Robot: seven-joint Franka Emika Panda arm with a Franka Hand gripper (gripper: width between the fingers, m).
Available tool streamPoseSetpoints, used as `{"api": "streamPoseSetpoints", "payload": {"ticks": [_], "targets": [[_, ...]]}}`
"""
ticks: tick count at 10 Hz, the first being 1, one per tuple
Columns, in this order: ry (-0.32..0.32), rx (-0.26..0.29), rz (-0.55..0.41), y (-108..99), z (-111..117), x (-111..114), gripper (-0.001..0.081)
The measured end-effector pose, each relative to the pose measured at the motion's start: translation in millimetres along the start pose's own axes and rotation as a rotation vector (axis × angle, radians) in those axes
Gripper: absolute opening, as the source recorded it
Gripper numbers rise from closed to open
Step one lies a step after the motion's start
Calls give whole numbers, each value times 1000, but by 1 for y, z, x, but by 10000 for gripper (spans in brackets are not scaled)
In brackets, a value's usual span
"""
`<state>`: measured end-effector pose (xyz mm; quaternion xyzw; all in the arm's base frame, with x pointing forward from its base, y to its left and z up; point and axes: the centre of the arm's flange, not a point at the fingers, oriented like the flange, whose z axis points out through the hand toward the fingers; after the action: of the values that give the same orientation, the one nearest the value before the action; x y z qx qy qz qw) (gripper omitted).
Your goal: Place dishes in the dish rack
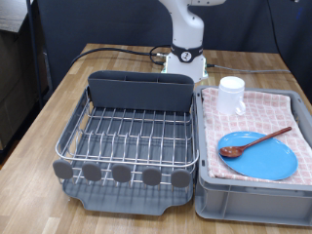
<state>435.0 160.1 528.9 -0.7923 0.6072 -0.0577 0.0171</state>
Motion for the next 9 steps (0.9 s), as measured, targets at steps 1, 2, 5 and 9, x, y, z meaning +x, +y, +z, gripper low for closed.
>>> {"api": "streamPoseSetpoints", "payload": {"ticks": [1,2,5,9], "targets": [[0,1,35,-8,3,-3,803],[-1,0,25,-8,3,-3,803],[15,5,2,-8,1,-9,803],[58,19,13,-20,0,-30,803]]}}
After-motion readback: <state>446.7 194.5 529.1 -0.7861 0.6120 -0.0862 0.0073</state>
